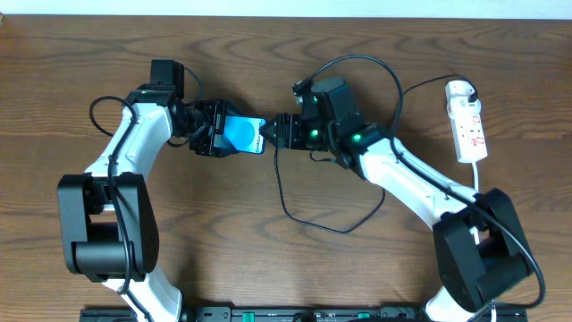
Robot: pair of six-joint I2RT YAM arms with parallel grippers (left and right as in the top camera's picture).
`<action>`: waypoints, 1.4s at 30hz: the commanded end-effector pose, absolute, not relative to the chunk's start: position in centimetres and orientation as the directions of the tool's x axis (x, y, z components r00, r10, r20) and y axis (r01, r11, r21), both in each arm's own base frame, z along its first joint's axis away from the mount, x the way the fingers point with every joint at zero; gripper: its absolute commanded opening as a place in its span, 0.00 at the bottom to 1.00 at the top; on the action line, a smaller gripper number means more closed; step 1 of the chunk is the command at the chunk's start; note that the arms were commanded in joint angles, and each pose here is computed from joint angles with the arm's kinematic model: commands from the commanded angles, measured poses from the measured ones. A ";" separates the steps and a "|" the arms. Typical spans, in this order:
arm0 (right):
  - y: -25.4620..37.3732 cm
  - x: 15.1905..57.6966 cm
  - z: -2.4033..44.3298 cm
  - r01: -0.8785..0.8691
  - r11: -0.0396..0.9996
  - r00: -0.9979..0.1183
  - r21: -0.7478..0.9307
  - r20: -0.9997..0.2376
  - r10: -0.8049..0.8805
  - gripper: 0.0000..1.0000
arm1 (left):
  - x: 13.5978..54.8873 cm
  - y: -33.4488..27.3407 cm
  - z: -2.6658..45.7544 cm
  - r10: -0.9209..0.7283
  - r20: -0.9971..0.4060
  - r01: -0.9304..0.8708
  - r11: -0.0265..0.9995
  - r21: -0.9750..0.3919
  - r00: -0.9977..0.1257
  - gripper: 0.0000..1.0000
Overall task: Plug charger to phone and switch on socket
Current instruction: 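Grasp the phone's right edge with the right gripper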
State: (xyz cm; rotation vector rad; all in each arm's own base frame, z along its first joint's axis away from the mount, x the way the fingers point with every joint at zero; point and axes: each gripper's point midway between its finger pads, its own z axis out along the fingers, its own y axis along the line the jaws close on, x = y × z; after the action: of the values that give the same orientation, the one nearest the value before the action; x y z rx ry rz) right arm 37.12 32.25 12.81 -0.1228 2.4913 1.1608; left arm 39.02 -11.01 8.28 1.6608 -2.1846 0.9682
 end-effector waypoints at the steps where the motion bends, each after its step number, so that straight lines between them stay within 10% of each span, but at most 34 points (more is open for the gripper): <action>1: 33.9 38.1 13.6 -0.234 0.642 -0.921 0.730 -0.378 0.094 0.59 | 38.7 -12.1 9.6 -0.755 0.548 -0.909 0.152 -0.389 -0.361 0.61; 42: 36.4 37.4 9.5 -0.233 0.734 -0.912 0.638 -0.406 0.063 0.38 | 38.2 -13.6 10.1 -0.719 0.577 -0.903 0.172 -0.393 -0.388 0.61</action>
State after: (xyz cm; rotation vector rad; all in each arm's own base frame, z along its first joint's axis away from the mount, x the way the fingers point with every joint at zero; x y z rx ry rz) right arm 37.23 35.67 9.81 -0.1166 2.5343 0.9958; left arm 38.38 -13.09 8.39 1.5906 -2.2074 0.9633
